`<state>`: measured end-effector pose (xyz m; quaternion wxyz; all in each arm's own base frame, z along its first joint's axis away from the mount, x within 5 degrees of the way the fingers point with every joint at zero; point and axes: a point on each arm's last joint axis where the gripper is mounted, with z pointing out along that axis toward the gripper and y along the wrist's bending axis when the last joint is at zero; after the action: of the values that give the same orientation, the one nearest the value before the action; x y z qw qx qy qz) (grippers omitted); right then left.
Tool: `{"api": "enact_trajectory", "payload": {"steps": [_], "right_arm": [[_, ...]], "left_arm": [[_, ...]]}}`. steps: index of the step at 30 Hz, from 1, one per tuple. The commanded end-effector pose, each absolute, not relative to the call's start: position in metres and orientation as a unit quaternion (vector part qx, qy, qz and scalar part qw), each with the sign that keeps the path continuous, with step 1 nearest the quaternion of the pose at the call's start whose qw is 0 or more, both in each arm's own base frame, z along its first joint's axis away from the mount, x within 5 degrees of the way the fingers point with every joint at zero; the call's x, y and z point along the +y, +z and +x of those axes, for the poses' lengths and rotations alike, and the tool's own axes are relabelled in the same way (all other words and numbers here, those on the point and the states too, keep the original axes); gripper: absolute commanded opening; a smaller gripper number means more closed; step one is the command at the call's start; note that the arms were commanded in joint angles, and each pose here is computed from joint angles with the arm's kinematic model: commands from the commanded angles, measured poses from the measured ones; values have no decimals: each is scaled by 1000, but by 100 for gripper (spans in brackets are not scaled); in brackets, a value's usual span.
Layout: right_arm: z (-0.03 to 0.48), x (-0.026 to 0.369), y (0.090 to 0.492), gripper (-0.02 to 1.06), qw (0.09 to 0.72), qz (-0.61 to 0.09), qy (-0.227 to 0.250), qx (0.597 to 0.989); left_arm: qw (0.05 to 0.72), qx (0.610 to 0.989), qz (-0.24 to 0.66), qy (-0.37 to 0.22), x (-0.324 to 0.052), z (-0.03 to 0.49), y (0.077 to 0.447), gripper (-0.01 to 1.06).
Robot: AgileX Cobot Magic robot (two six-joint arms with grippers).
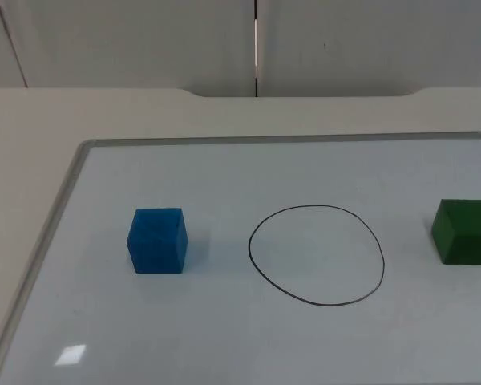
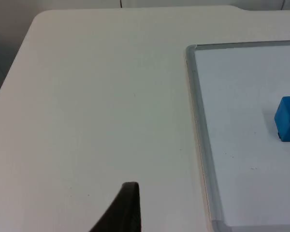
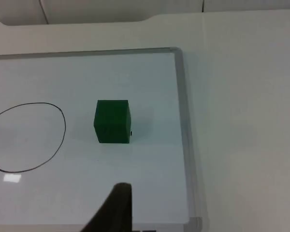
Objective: Push the two cubes into the marked area.
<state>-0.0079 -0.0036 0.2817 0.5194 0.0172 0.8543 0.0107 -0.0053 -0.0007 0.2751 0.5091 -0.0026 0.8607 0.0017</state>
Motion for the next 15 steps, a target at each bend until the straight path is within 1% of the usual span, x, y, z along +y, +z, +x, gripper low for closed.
{"api": "enact_trajectory", "payload": {"steps": [1,15], "right_arm": [[-7,-3,280,105,521,12,12,853],[-7,-3,280,105,521,12,13,853]], "left_arm": [[513,858,-3,0,-1,-5,275,105],[513,858,-3,0,-1,-5,275,105]]}}
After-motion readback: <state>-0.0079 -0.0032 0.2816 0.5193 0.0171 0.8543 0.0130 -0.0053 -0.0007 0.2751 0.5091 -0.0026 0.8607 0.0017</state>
